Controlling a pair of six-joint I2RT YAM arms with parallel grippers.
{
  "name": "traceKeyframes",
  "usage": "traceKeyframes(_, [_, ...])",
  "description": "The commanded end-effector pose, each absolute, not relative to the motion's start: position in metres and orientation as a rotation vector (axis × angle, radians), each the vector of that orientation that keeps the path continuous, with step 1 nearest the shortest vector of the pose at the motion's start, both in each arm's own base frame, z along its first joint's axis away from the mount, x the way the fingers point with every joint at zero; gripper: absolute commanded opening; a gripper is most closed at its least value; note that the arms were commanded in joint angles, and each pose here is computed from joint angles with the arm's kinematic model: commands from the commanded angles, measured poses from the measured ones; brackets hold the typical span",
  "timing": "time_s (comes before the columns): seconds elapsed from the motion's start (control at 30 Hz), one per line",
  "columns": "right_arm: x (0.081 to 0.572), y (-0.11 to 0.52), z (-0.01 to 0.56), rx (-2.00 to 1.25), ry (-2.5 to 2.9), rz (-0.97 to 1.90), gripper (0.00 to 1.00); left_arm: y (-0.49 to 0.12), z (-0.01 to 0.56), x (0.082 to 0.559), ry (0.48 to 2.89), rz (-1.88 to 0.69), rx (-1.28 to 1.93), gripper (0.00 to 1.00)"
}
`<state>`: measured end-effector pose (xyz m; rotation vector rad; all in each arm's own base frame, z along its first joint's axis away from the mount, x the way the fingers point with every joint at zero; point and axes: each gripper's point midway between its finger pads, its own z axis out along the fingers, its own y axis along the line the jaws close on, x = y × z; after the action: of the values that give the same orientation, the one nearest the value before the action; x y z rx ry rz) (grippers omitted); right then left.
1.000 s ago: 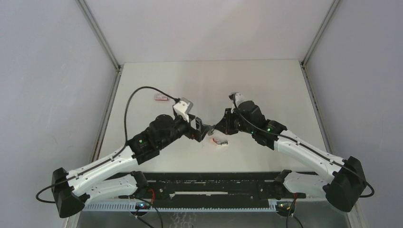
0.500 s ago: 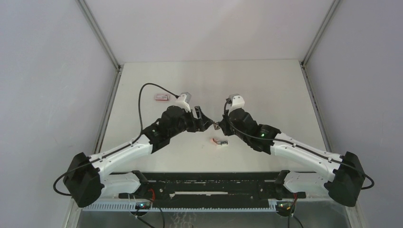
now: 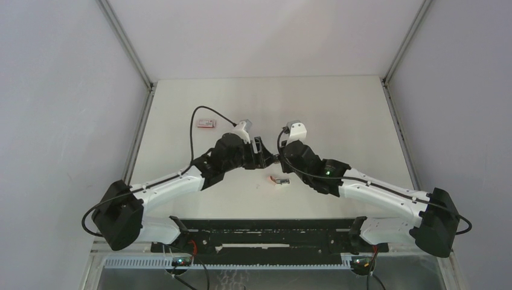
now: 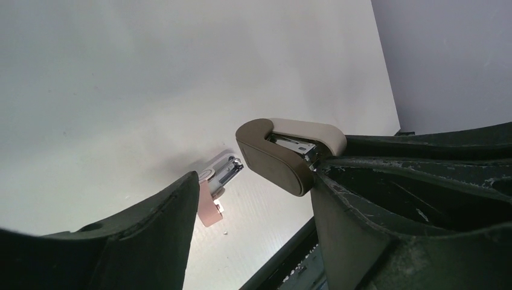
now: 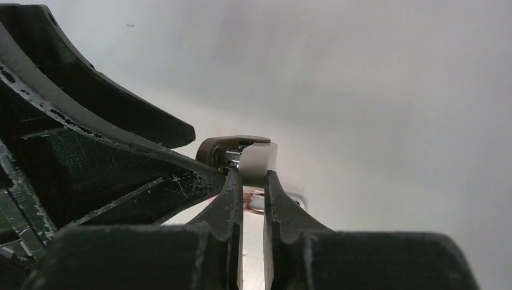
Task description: Load the staples into the stapler
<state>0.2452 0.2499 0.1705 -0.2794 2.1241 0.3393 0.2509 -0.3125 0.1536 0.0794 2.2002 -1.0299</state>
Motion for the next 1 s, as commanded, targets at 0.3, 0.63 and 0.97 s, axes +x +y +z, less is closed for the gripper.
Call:
traceKeyframes(0.3, [0.251,0.263,0.202,-0.287,2.007,0.325,0.0,-0.333,0.192,0.264,2.098,-1.14,0.065,0.42])
traceKeyframes(0.63, [0.255,0.252,0.202,-0.245,2.008,0.274,0.0,-0.33,0.194,0.268,2.094,-1.124,0.03,0.01])
traceKeyframes(0.97, [0.259,0.239,0.203,-0.194,2.033,0.299,0.0,-0.324,0.19,0.271,2.096,-1.095,0.016,0.0])
